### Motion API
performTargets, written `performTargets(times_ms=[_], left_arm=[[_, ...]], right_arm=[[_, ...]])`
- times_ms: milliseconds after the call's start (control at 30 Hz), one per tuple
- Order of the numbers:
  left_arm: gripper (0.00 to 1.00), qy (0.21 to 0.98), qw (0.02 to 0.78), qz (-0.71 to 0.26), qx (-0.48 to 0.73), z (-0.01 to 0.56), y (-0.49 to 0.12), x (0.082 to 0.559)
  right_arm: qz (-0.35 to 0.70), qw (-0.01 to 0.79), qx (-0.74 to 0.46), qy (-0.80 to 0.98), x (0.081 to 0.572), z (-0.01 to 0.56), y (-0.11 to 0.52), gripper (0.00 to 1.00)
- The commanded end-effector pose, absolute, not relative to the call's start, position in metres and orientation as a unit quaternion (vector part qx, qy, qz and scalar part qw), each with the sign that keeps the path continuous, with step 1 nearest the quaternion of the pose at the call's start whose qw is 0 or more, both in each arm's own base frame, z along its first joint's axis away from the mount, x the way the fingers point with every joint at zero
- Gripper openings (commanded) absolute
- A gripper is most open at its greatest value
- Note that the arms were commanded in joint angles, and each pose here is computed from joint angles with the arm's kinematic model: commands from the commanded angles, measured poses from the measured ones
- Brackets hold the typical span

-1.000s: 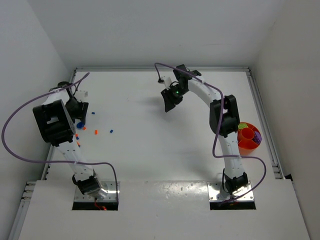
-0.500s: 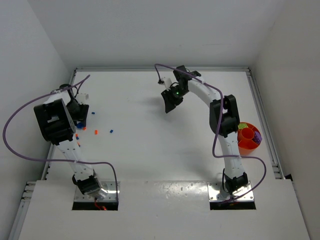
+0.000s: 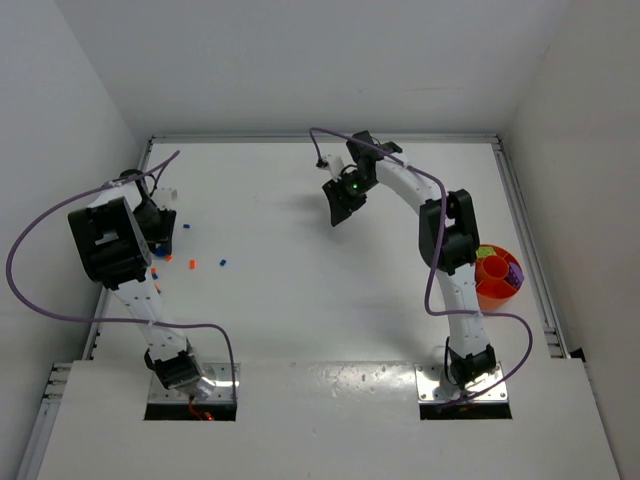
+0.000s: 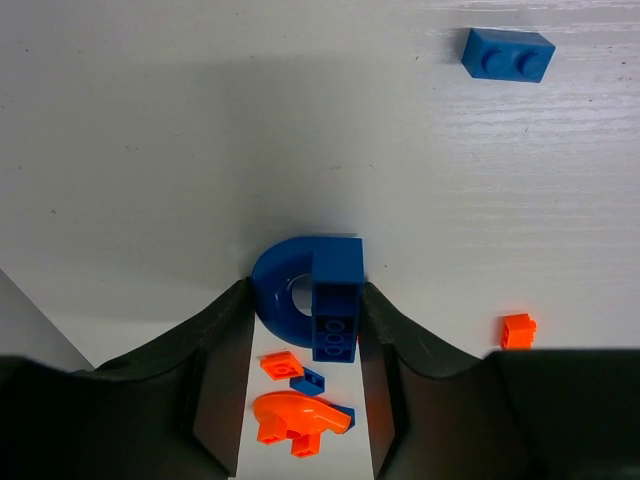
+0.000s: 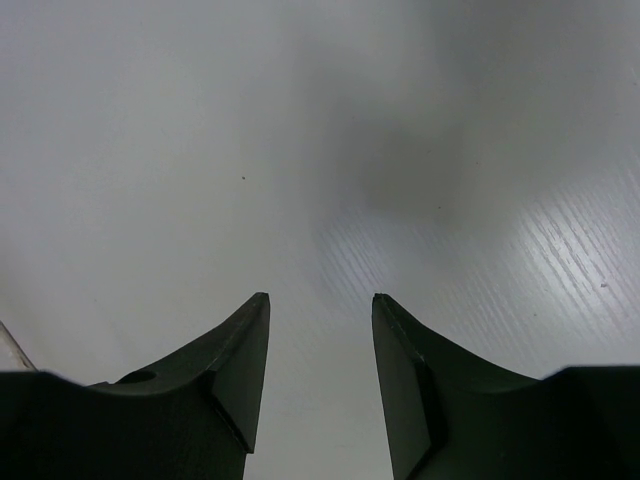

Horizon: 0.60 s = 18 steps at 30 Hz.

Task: Sort the legos into containers by color

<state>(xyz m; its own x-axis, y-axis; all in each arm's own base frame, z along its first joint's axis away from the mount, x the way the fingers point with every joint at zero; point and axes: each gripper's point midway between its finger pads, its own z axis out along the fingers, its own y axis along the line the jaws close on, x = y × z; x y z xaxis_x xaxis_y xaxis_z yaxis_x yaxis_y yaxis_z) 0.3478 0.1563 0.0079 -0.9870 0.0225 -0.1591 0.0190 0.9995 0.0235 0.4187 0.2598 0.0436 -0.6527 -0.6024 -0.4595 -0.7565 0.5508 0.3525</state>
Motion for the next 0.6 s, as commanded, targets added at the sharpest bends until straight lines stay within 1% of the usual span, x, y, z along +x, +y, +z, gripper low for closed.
performTargets(times_ms=[0, 133, 233, 333, 400, 467, 500, 567], left_arm=[[0.40, 0.997, 0.076, -0.009, 0.009, -0.001, 0.148, 0.347], [0.38, 0.995, 0.092, -0.016, 0.025, 0.007, 0.145, 0.351], [0.36, 0.991, 0.123, -0.029, 0.045, 0.024, 0.137, 0.360], [0.36, 0.982, 0.164, -0.048, 0.076, 0.046, 0.124, 0.371], [0.36, 0.975, 0.184, -0.059, 0.106, 0.059, 0.105, 0.379], [0.35, 0.966, 0.210, -0.076, 0.131, 0.078, 0.082, 0.385], [0.33, 0.962, 0.220, -0.084, 0.140, 0.085, 0.073, 0.387], [0.33, 0.951, 0.245, -0.100, 0.158, 0.103, 0.052, 0.391]], right_arm=[[0.277, 0.185, -0.394, 0.857, 0.427, 0.075, 0.268, 0.46], [0.302, 0.191, -0.386, 0.850, 0.425, 0.087, 0.271, 0.46], [0.337, 0.186, -0.385, 0.838, 0.416, 0.095, 0.280, 0.46], [0.379, 0.190, -0.372, 0.826, 0.415, 0.108, 0.289, 0.46], [0.408, 0.200, -0.355, 0.817, 0.417, 0.126, 0.299, 0.46], [0.433, 0.192, -0.326, 0.818, 0.416, 0.135, 0.306, 0.46], [0.437, 0.204, -0.318, 0.816, 0.421, 0.143, 0.310, 0.46], [0.466, 0.188, -0.283, 0.817, 0.419, 0.148, 0.317, 0.46]])
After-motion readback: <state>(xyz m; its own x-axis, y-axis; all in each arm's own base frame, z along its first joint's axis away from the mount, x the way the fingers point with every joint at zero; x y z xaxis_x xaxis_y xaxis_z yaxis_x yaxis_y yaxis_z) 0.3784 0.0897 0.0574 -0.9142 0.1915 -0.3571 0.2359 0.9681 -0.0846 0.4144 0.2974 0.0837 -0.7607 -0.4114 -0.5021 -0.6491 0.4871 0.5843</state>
